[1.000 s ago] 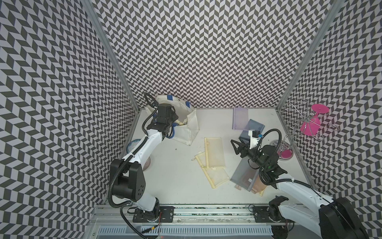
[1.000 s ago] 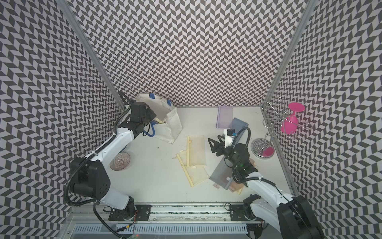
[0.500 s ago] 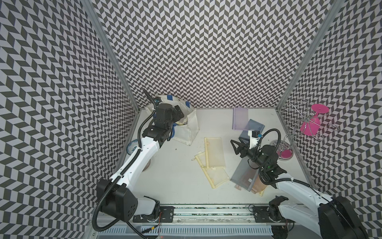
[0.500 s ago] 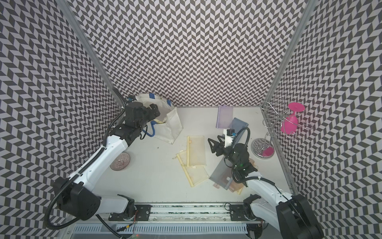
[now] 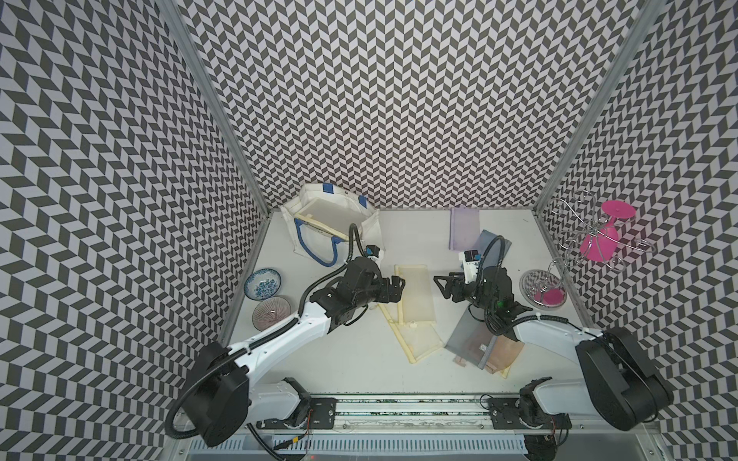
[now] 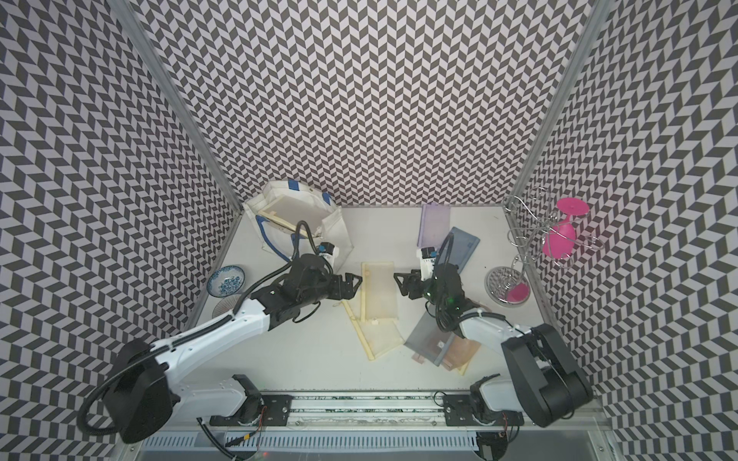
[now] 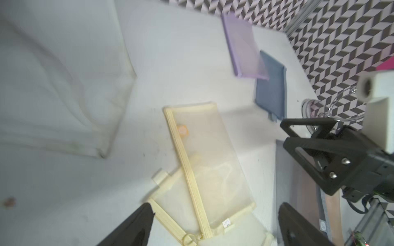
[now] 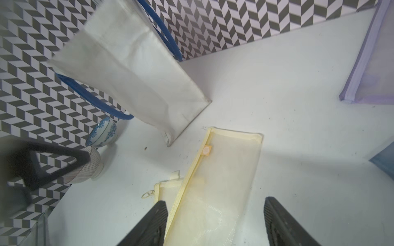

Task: Put the pencil pouch into the canvas bag
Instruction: Pick up the pencil pouch.

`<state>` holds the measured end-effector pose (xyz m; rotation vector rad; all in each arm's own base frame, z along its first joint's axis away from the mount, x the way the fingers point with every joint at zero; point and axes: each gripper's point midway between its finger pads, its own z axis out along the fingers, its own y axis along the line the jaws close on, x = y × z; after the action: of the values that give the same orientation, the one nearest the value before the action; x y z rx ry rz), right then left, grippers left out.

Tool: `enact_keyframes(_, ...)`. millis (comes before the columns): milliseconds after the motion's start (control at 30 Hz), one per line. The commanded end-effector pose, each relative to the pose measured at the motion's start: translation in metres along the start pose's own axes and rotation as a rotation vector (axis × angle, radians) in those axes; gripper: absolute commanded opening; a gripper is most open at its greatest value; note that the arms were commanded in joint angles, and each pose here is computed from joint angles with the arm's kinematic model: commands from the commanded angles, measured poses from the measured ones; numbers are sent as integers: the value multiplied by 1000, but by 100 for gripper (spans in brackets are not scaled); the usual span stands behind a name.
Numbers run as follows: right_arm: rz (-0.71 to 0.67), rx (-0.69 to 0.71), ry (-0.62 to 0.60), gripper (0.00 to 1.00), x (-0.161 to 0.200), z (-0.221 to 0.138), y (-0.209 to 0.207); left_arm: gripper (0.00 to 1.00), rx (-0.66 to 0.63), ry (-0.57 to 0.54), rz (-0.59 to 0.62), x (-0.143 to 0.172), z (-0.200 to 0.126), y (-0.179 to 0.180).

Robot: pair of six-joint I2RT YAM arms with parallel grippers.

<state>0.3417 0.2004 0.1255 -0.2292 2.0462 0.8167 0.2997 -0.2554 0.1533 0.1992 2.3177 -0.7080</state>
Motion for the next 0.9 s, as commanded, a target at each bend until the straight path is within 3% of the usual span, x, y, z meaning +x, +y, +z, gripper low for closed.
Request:
enact_keyframes(0,-5,-52,20,72,-1,12,7,84,129,13,-31,0,17,-18)
enact_keyframes(167,27,-45,78,70,15,26,-2,72,83,62,-76,18,46,-1)
enact_keyframes(567,159,-168,136,67,39,40,-2,68,43,134,-158,50,100,20)
enact_keyframes(700,210,-218,148,65,46,42,1,67,80,151,-168,56,112,11)
enact_keyframes(867,267,-256,159,65,53,43,0,58,111,155,-173,57,123,-1)
